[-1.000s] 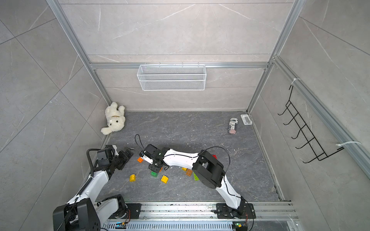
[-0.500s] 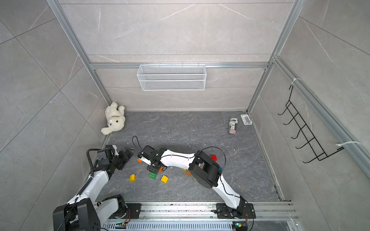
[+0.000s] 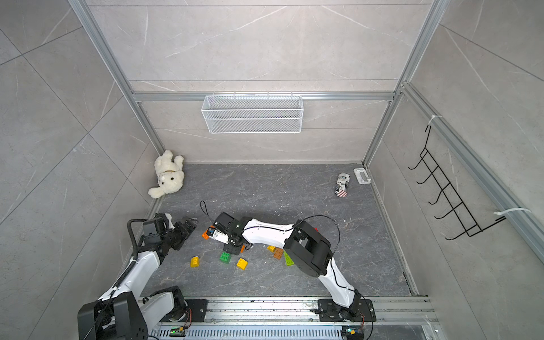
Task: Assemble a fork with lego
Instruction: Pick up the lego brick from the center of the board.
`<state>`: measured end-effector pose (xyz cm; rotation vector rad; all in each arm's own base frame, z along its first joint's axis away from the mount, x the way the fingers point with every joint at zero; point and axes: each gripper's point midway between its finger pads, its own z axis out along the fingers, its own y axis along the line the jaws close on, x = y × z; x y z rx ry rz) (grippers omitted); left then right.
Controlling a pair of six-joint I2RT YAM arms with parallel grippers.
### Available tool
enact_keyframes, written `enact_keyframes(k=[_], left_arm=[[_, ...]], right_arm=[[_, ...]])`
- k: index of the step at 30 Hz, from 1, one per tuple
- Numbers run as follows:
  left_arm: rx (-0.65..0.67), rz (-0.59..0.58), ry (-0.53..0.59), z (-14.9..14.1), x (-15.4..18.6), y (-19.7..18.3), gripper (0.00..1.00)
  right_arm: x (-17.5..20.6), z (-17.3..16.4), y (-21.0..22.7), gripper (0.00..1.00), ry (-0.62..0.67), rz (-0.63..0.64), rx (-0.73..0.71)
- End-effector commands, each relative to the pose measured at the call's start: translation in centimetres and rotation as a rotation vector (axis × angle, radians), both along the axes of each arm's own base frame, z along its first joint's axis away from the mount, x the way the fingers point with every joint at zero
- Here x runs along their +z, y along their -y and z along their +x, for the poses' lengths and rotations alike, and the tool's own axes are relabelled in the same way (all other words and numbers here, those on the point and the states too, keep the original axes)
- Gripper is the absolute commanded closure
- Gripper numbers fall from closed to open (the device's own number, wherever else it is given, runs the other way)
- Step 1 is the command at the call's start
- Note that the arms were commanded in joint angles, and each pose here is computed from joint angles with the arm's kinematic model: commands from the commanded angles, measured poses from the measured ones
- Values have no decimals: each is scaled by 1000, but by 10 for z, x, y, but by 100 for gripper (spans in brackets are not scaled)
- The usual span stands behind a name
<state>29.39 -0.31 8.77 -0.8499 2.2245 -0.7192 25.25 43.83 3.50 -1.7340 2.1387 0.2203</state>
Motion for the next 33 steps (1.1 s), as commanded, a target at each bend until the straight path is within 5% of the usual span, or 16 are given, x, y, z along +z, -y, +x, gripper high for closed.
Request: enact_keyframes(k=[1, 13, 33], left_arm=[[-12, -10, 25, 2, 8, 2, 2], [-16, -11, 25, 3, 9, 2, 2], [-18, -10, 20, 4, 5, 2, 2]], right_arm=[[9, 3, 20, 72, -8, -16, 44], [24, -2, 14, 53, -76, 45, 8], [2, 15, 19, 53, -67, -30, -129]])
